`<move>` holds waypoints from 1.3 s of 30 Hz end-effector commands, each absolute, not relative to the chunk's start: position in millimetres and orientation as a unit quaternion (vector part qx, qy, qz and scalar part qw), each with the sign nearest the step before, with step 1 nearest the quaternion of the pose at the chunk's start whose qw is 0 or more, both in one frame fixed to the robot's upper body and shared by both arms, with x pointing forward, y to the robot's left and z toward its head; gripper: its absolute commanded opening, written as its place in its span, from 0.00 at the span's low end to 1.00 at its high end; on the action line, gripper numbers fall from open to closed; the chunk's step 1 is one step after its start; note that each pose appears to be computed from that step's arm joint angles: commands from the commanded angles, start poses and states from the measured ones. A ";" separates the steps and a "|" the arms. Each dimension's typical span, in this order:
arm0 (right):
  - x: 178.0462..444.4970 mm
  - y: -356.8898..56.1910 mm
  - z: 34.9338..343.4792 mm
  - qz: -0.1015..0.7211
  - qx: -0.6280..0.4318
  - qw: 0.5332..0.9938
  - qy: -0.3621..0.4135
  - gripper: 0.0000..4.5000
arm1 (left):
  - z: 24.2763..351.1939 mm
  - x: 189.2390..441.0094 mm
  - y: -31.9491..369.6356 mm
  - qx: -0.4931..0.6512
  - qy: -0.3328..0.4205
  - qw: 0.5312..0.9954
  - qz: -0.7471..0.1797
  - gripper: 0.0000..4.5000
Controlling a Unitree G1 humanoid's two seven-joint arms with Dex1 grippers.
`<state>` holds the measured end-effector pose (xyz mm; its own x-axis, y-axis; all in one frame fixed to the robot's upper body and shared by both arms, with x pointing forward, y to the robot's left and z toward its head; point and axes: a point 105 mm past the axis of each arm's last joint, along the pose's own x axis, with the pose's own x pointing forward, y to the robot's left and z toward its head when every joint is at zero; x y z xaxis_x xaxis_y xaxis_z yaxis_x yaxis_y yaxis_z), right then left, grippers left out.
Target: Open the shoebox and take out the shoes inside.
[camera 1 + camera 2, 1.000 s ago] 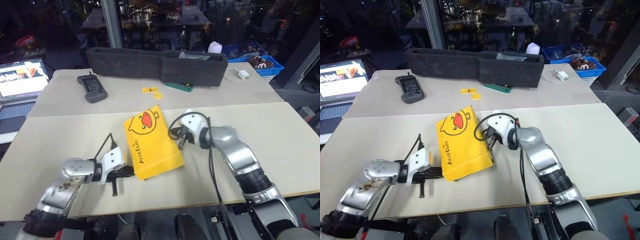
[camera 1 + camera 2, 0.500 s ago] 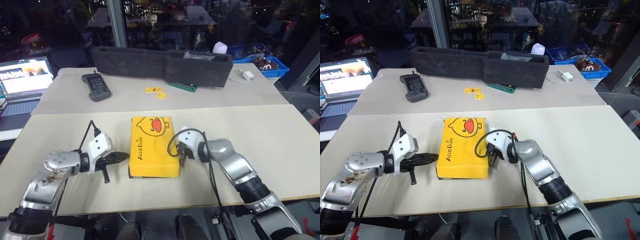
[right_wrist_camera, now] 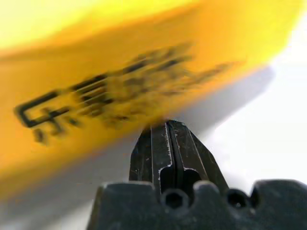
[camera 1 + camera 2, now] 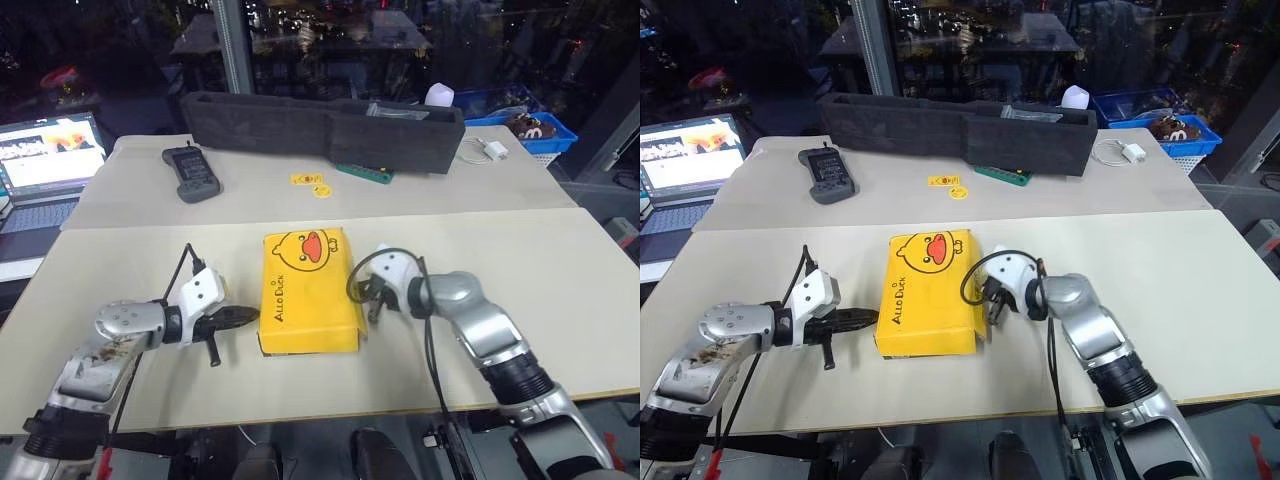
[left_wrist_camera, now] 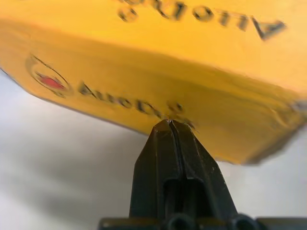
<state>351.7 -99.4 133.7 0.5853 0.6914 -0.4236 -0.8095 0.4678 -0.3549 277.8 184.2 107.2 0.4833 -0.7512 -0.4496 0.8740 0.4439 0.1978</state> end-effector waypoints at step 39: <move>302.5 -146.4 141.4 0.509 -0.215 0.824 0.126 0.02 | 174.6 192.4 180.9 0.102 0.017 0.897 -0.429 0.00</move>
